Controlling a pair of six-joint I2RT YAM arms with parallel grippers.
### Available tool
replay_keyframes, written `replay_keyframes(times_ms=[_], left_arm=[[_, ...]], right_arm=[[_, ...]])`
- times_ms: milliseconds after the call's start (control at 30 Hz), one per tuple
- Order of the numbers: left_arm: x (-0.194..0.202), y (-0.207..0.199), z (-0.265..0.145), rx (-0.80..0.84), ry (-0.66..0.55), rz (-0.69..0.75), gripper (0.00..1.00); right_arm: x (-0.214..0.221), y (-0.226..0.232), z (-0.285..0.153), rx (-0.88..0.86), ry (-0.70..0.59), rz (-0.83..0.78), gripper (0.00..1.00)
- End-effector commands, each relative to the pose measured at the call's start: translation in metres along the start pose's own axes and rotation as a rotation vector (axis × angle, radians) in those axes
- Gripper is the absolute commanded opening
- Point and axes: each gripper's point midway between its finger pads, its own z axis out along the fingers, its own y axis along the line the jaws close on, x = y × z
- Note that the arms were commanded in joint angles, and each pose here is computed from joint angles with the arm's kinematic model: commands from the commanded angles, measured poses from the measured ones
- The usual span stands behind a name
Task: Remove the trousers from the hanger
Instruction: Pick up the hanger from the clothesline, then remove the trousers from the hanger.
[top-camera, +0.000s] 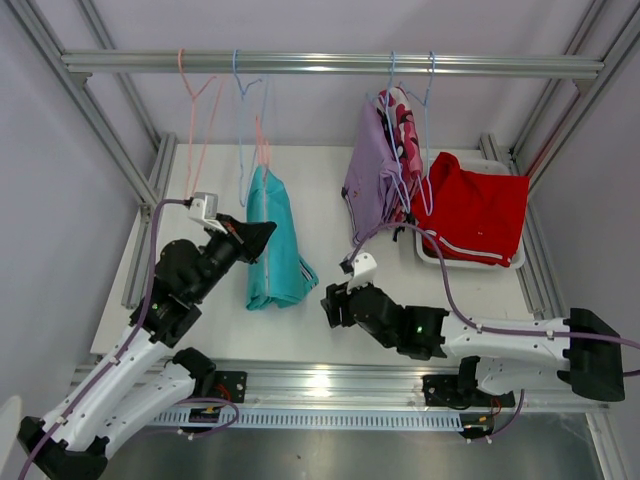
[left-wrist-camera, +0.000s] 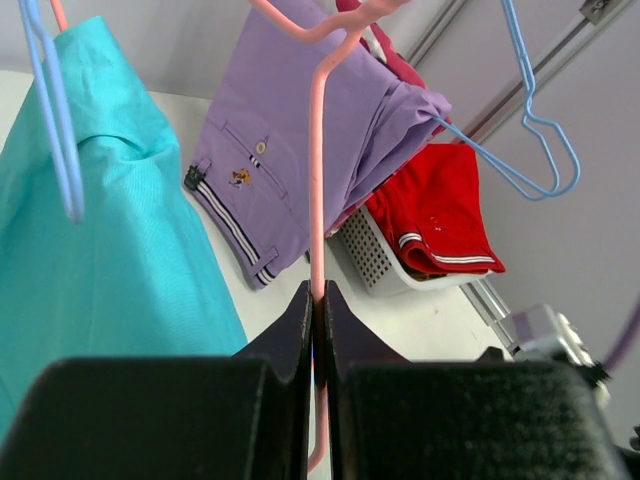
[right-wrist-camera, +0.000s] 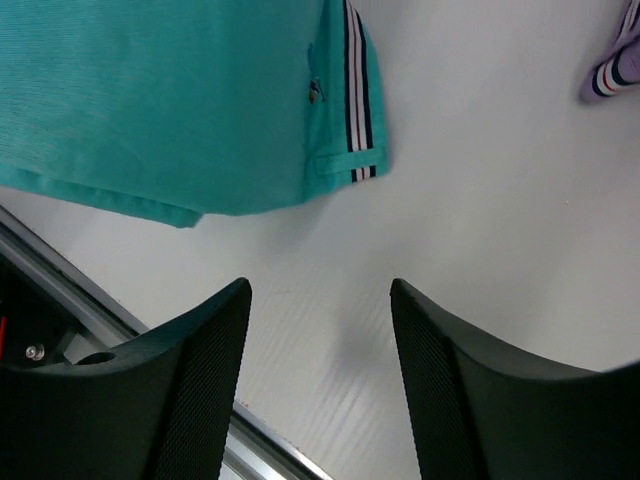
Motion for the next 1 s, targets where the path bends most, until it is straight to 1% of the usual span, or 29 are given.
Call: replay_keyframes(times_ms=[0, 67, 200, 233, 300, 500, 767, 967], left_arm=[[-0.014, -0.002, -0.001, 0.004, -0.054, 0.042, 0.00], [-0.009, 0.000, 0.000, 0.002, -0.041, 0.042, 0.01], [-0.009, 0.003, -0.002, -0.008, -0.045, 0.048, 0.00], [-0.009, 0.003, -0.003, -0.008, -0.049, 0.050, 0.00], [-0.002, 0.007, -0.003, -0.024, -0.021, 0.050, 0.01], [-0.003, 0.007, -0.005, -0.027, -0.024, 0.049, 0.00], [-0.004, 0.006, -0.006, -0.023, -0.025, 0.049, 0.00], [-0.003, 0.007, -0.006, -0.025, -0.021, 0.047, 0.00]], right_arm=[[-0.043, 0.029, 0.003, -0.021, -0.151, -0.006, 0.64], [-0.048, 0.041, 0.008, -0.032, -0.160, -0.023, 0.66], [-0.056, 0.072, 0.022, -0.038, -0.175, -0.102, 0.68], [-0.057, 0.078, 0.023, -0.037, -0.181, -0.142, 0.69], [-0.063, 0.084, 0.027, -0.024, -0.195, -0.164, 0.70], [-0.072, 0.103, 0.037, -0.040, -0.199, -0.227, 0.72], [-0.057, 0.109, 0.037, -0.063, -0.167, -0.245, 0.73], [-0.041, 0.123, 0.033, -0.118, -0.142, -0.275, 0.73]])
